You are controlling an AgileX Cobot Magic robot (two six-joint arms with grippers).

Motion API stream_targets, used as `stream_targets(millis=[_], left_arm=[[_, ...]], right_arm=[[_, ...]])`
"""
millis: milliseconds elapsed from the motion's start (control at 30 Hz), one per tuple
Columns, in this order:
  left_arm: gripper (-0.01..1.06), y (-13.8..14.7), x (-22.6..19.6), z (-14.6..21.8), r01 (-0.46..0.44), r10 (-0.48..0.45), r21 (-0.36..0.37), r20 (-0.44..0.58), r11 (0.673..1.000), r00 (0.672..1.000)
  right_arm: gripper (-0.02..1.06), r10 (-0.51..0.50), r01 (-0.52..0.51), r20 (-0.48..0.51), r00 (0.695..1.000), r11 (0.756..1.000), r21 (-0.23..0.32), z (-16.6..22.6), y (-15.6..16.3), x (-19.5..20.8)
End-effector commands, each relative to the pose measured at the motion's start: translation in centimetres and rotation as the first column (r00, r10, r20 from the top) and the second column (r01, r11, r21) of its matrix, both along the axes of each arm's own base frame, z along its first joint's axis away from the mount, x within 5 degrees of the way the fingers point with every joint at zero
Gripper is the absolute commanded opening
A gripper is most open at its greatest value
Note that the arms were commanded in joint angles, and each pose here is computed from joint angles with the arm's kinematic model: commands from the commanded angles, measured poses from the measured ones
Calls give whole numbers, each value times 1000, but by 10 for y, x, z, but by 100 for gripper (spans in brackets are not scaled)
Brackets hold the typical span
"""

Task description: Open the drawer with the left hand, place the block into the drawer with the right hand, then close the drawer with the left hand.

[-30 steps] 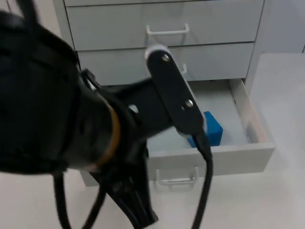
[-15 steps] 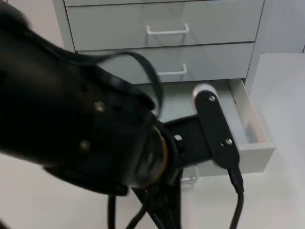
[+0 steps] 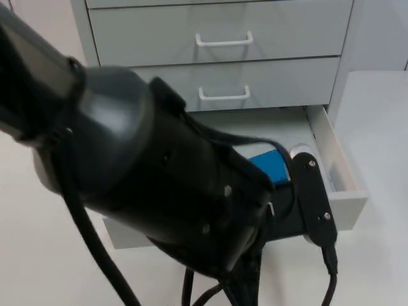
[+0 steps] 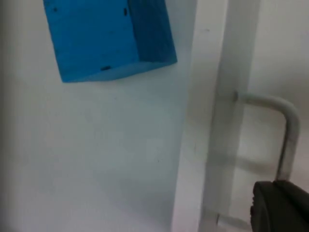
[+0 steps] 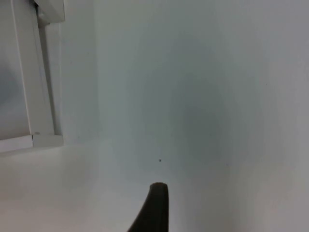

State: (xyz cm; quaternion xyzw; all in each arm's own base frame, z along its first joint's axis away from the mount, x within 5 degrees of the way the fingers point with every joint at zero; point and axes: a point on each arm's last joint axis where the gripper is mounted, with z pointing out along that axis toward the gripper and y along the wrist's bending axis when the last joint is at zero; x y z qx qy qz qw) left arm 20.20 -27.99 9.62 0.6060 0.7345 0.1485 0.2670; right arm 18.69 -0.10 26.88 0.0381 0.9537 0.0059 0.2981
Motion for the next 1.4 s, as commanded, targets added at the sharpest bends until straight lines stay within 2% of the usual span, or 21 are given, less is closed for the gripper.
stream_targets(millis=[0,267,467,600,767,900,1000,1067,1367], left_arm=[[0,-3,1,-2,4,-4,-9,24,1000,1000],[0,-6,10,-3,-24,31,-57,130,998,991],[0,-7,12,-7,-7,15,-50,153,999,988],[0,-4,21,-4,-47,63,-74,242,996,968],[0,0,28,-4,-58,78,-89,247,994,966],[0,16,49,-3,-140,164,-111,249,984,955],[0,22,54,-3,-169,193,-118,247,979,950],[0,34,68,-2,-231,259,-140,241,963,935],[0,58,103,4,-340,380,-188,247,921,891]], right_arm=[[78,3,-3,19,1000,1000,-9,3,-1,0],[78,3,-3,19,1000,1000,-9,3,-1,0],[78,3,-3,19,1000,1000,-9,3,-1,0],[78,3,-3,19,1000,1000,-9,3,-1,0],[78,3,-3,24,1000,1000,-9,3,-1,1],[78,3,-2,35,999,1000,-7,4,-1,1],[78,2,-2,35,999,1000,-5,4,-1,1],[78,2,-2,35,999,1000,-5,4,-1,1],[78,2,-2,39,999,1000,-5,4,-1,2]])
